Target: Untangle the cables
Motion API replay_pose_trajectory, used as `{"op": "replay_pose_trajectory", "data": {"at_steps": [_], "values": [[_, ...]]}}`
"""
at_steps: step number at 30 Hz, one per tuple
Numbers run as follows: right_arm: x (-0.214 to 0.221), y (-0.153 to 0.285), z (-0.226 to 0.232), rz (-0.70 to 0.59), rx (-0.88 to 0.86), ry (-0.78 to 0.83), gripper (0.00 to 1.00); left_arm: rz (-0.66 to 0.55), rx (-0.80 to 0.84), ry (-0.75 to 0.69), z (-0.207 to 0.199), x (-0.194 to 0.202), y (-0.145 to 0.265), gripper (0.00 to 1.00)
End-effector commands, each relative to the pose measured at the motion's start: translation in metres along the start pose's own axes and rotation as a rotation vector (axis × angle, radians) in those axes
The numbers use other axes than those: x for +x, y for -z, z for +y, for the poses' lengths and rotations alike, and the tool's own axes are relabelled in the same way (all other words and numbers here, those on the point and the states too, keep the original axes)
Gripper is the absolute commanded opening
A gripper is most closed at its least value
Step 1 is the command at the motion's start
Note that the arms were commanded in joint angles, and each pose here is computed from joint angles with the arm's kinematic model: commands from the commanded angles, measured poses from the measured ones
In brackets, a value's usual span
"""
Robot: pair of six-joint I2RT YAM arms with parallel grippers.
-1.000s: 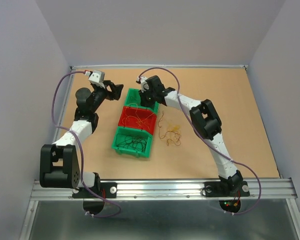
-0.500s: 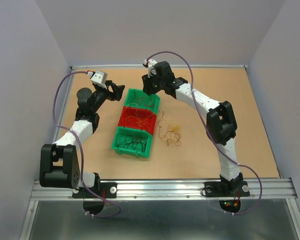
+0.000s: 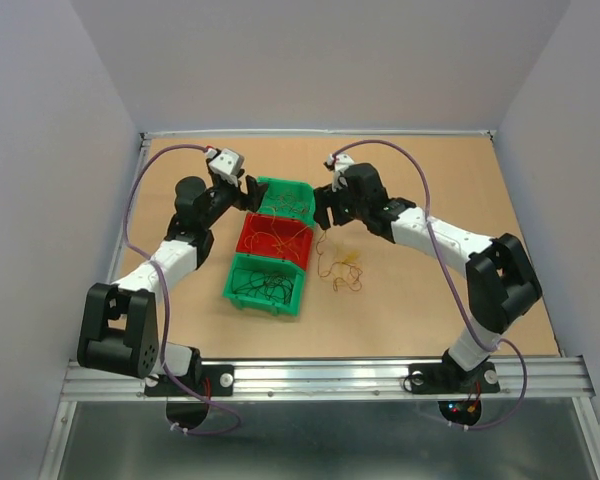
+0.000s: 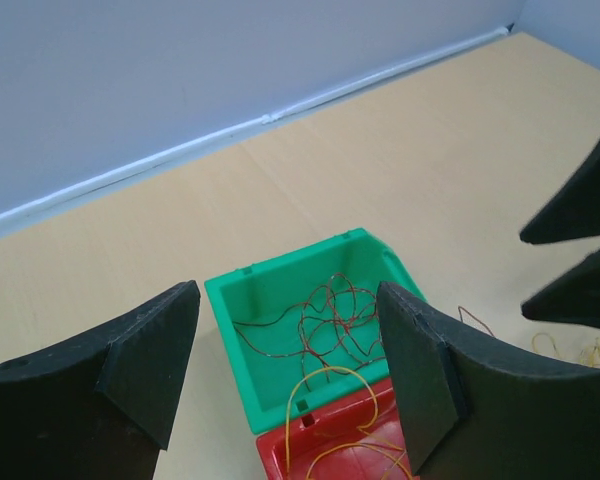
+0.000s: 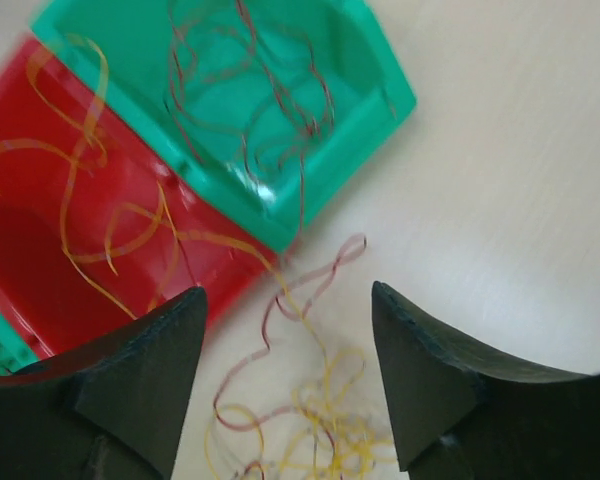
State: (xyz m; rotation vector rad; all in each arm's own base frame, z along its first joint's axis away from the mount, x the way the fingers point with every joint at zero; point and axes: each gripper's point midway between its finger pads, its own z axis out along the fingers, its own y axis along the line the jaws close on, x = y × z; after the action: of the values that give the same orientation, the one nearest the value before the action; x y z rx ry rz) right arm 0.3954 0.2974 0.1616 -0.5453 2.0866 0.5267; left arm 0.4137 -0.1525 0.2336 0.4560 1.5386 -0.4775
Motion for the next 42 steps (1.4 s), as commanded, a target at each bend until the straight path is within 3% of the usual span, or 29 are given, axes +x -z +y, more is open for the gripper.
{"op": "replay_pose_trajectory", "data": {"at_steps": [1,9,25,26,27,28,29,32,36,40,41,42], "values": [[0.019,0.017,0.001,-0.031,0.002,-0.050,0.70,-0.006,0.025,-0.099,-0.013,-0.013,-0.011,0.83],[0.082,0.013,-0.003,0.044,-0.020,-0.033,0.64,0.014,0.026,-0.131,-0.021,-0.006,-0.015,0.83],[0.129,0.001,-0.025,0.173,0.156,-0.040,0.65,0.018,0.039,-0.137,-0.023,-0.006,-0.016,0.83],[0.130,0.001,-0.027,0.179,0.172,-0.035,0.56,0.019,0.040,-0.135,-0.024,-0.005,-0.015,0.83],[0.134,0.001,-0.026,0.193,0.174,-0.032,0.23,0.017,0.040,-0.137,-0.024,-0.005,-0.015,0.83],[0.134,0.001,-0.026,0.193,0.176,-0.031,0.23,0.019,0.042,-0.137,-0.024,-0.005,-0.016,0.83],[0.128,0.002,-0.026,0.178,0.177,-0.035,0.01,0.017,0.045,-0.137,-0.025,-0.005,-0.015,0.83],[0.100,0.011,-0.020,0.107,0.165,-0.034,0.01,0.017,0.055,-0.137,-0.027,-0.006,-0.015,0.83],[0.026,0.059,0.004,-0.098,0.079,-0.039,0.01,0.005,0.132,-0.151,-0.041,-0.007,-0.011,0.83],[-0.007,0.102,0.026,-0.216,-0.030,-0.042,0.01,-0.009,0.218,-0.170,-0.059,-0.010,-0.005,0.83],[-0.006,0.110,0.028,-0.228,-0.042,-0.052,0.22,-0.024,0.280,-0.185,-0.071,-0.011,-0.001,0.83],[0.000,0.108,0.027,-0.215,-0.039,-0.052,0.23,-0.023,0.281,-0.188,-0.071,-0.010,-0.001,0.83]]}}
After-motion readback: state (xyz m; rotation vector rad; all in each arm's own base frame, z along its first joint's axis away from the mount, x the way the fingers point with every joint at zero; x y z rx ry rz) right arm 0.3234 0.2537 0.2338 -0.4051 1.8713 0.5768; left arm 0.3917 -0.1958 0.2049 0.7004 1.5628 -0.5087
